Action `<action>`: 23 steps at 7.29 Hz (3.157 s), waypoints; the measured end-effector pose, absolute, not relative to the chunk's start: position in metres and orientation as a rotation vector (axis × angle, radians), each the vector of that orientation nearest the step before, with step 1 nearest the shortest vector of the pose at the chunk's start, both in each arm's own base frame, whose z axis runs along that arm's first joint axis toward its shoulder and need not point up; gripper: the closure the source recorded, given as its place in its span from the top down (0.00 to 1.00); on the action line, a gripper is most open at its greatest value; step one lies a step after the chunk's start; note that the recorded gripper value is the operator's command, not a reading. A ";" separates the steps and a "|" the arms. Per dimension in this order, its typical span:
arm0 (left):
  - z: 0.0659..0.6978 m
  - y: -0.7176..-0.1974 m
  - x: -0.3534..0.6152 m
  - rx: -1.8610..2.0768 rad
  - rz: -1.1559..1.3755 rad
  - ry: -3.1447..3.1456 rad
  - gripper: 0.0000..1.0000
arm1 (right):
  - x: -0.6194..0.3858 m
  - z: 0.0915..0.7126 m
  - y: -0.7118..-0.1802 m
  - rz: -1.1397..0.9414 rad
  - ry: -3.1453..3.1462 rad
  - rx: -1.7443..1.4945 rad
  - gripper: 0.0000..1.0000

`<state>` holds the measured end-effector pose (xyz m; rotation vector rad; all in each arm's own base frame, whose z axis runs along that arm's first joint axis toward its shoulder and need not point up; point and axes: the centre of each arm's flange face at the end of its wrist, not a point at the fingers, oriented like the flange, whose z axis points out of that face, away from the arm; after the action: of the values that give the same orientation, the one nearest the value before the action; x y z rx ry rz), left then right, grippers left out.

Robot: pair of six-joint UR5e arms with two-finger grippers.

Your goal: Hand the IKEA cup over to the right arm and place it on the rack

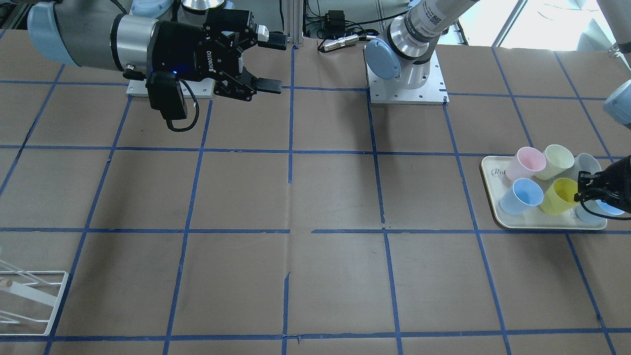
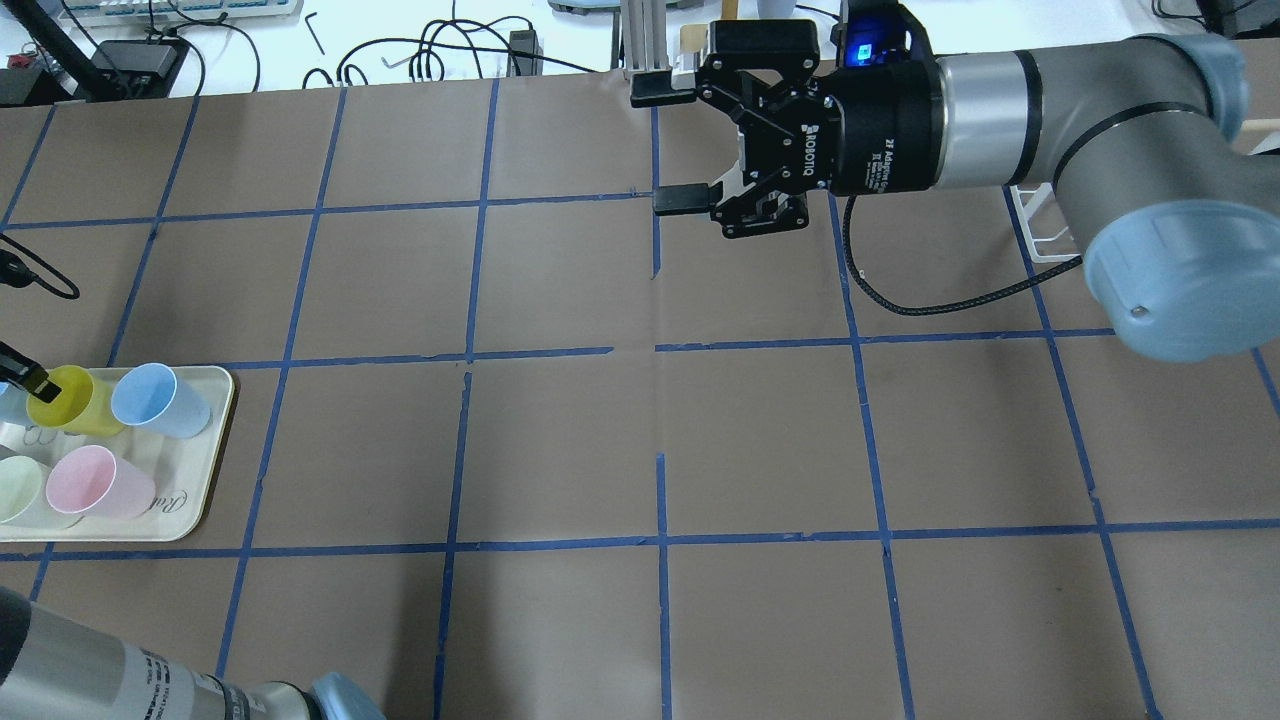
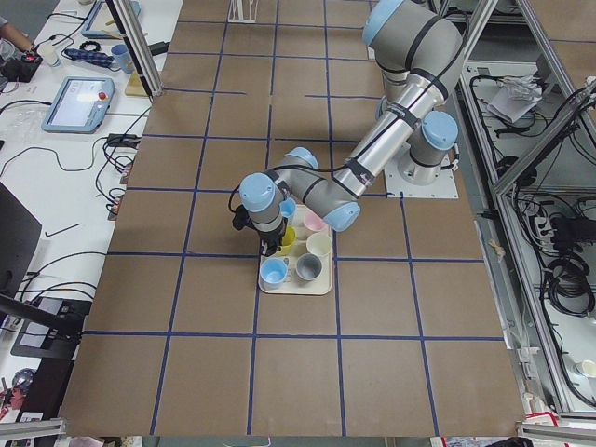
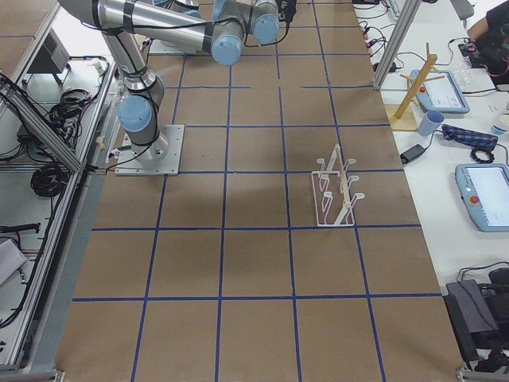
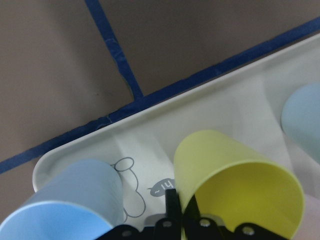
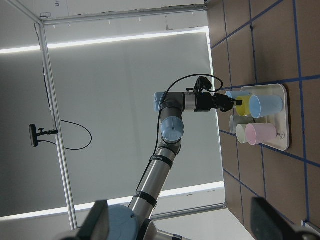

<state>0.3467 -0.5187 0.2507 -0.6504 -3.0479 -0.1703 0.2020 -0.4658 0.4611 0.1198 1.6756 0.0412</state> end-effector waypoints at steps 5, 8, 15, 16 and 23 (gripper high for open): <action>0.340 -0.517 0.326 -0.594 0.085 -2.928 0.00 | 0.203 0.454 -0.462 0.070 1.643 0.154 1.00; 0.408 -0.505 0.272 -0.356 0.075 -2.455 0.00 | 0.203 0.449 -0.458 0.158 1.632 0.248 1.00; 0.377 -0.466 0.059 0.094 -0.344 -1.611 0.00 | 0.218 0.463 -0.452 0.081 1.645 0.127 1.00; 0.375 -0.475 0.022 0.117 -0.326 -1.598 0.00 | 0.221 0.463 -0.450 0.088 1.645 0.123 1.00; 0.392 -0.480 -0.073 0.146 -0.282 -1.586 0.00 | 0.231 0.438 -0.461 0.168 1.644 0.166 1.00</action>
<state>-0.0726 -0.4800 0.3916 0.1462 -1.5862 -0.2816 0.2312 -0.4612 0.4381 0.1657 1.6439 0.1675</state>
